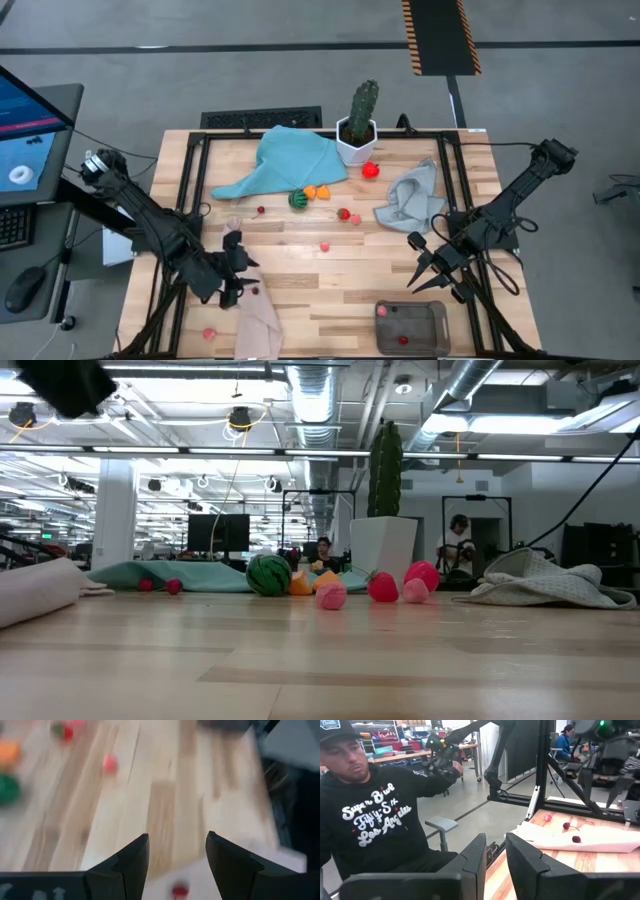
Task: Pick and placing Produce into tupperware
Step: Put the cherry into the black bin
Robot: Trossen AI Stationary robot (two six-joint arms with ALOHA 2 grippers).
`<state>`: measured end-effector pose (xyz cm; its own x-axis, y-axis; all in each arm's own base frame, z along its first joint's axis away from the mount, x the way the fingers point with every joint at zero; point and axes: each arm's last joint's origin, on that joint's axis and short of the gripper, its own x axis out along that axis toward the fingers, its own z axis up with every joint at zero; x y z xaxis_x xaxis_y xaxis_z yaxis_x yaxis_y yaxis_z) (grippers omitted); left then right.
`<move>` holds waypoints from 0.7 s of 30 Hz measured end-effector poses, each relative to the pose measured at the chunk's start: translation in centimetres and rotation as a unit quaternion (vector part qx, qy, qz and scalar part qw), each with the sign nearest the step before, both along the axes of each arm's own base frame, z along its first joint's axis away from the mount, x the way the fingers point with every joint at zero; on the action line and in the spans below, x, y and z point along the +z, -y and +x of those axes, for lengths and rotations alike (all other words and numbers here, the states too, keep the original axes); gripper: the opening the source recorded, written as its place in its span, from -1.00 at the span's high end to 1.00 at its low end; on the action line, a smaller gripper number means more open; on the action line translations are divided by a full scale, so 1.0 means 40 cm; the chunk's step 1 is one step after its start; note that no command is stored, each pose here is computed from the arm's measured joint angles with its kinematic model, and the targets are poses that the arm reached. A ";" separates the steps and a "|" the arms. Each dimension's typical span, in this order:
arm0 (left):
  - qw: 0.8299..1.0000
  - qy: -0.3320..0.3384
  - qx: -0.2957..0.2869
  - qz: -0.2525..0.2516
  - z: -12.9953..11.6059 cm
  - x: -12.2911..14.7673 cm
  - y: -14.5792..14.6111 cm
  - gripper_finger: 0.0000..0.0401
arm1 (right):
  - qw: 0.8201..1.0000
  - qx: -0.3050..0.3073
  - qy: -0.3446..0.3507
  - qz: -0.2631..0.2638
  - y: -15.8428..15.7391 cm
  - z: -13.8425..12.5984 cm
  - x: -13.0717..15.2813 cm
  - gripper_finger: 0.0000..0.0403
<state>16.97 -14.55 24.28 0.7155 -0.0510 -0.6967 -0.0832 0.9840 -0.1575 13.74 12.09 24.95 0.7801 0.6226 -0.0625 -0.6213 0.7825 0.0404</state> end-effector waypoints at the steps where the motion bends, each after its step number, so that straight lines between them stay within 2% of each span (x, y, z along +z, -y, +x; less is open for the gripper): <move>1: 1.000 -0.010 0.006 -0.002 -0.005 -0.007 0.000 0.08 | 1.000 0.000 0.000 0.000 0.000 0.000 0.000 0.52; 7: 0.998 -0.043 0.029 -0.031 -0.026 -0.042 0.003 0.08 | 1.000 0.000 -0.002 -0.001 0.000 0.000 -0.001 0.52; 15: 0.987 -0.112 0.078 -0.082 -0.080 -0.137 -0.002 0.08 | 1.000 0.000 -0.003 -0.003 0.000 0.000 -0.002 0.52; 21: 0.986 -0.095 0.069 -0.122 -0.091 -0.181 0.005 0.08 | 1.000 -0.002 -0.003 -0.003 0.000 0.000 -0.002 0.52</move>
<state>13.34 -14.74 17.03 0.5850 -0.1451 -0.7980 -0.2641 0.8961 -0.3566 13.74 12.08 24.87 0.7825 0.6186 -0.0710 -0.6175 0.7856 0.0394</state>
